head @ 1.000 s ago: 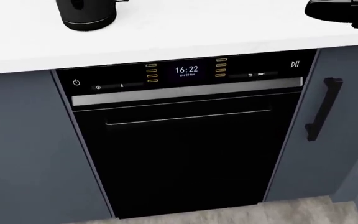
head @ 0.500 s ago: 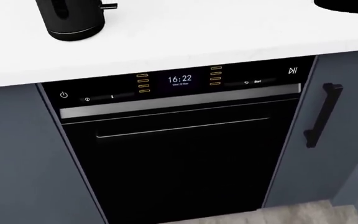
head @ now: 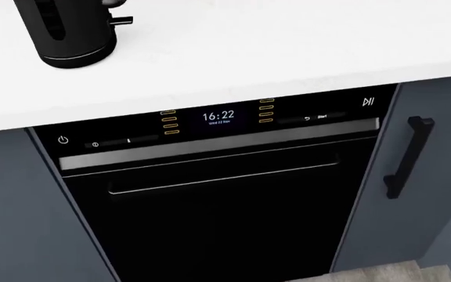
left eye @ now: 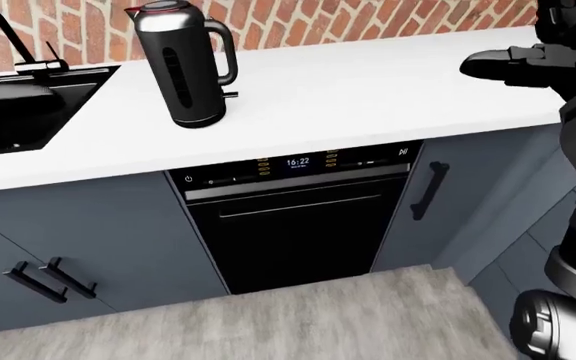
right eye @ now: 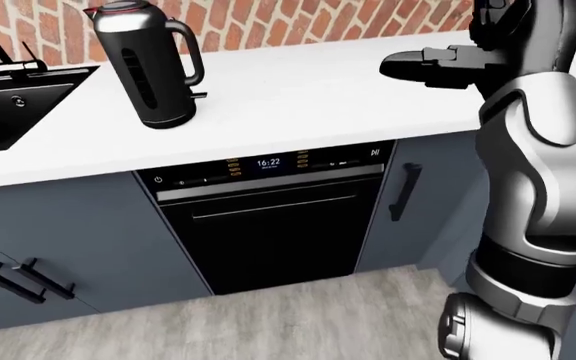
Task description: Press the button to open the lid of the electric kettle.
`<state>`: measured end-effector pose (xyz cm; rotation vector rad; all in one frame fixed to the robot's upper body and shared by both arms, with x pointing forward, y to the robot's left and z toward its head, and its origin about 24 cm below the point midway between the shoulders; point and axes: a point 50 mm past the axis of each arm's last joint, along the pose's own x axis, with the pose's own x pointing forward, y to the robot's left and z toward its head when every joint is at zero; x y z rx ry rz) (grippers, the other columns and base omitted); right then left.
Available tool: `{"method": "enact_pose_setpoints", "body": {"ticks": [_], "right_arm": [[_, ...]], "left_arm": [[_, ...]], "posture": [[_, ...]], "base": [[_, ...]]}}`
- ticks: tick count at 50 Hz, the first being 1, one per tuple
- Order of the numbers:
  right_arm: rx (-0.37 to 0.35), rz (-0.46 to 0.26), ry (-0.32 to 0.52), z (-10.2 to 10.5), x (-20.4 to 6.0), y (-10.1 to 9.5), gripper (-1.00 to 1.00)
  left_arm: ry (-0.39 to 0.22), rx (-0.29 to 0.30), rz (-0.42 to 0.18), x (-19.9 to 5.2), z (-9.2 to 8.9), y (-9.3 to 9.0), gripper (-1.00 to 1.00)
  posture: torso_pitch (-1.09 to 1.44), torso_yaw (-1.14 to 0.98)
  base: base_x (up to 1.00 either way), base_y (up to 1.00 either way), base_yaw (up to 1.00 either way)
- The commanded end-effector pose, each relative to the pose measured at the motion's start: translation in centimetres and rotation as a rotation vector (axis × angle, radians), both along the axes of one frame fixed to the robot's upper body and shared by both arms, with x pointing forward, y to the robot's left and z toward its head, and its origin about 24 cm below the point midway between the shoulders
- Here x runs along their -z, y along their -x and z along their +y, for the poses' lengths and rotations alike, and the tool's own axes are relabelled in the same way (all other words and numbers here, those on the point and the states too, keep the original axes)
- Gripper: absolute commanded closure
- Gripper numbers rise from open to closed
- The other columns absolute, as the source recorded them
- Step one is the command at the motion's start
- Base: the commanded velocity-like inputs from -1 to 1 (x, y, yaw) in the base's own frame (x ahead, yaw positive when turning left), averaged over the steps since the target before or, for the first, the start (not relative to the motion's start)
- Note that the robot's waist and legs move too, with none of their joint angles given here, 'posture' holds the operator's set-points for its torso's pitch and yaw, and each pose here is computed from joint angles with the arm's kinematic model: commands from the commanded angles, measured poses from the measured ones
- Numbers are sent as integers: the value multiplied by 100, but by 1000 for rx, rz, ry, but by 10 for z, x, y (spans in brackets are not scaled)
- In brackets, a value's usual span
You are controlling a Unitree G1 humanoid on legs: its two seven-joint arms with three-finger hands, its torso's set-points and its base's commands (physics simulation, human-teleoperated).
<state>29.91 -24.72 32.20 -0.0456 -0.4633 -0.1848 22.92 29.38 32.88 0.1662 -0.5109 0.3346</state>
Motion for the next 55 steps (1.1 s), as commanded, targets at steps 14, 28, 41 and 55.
{"method": "enact_pose_setpoints", "body": {"ticks": [14,28,41,55], "right_arm": [[7,-76,10,-1,-16,8,-100],[8,-78,8,-1,-18,8,-100],[5,-75,6,-1,-18,9,-100],[3,-76,9,0,-18,9,-100]], "left_arm": [[-29,-3,-63,-13,-3,7,-100],[-27,-4,-64,-14,-2,8,-100],[-25,-4,-64,-15,-2,8,-100],[-25,-6,-65,-15,-1,8,-100]], "posture": [[0,0],[0,0],[0,0],[0,0]], "base": [[13,5,0],[13,9,0],[12,13,0],[13,13,0]]}}
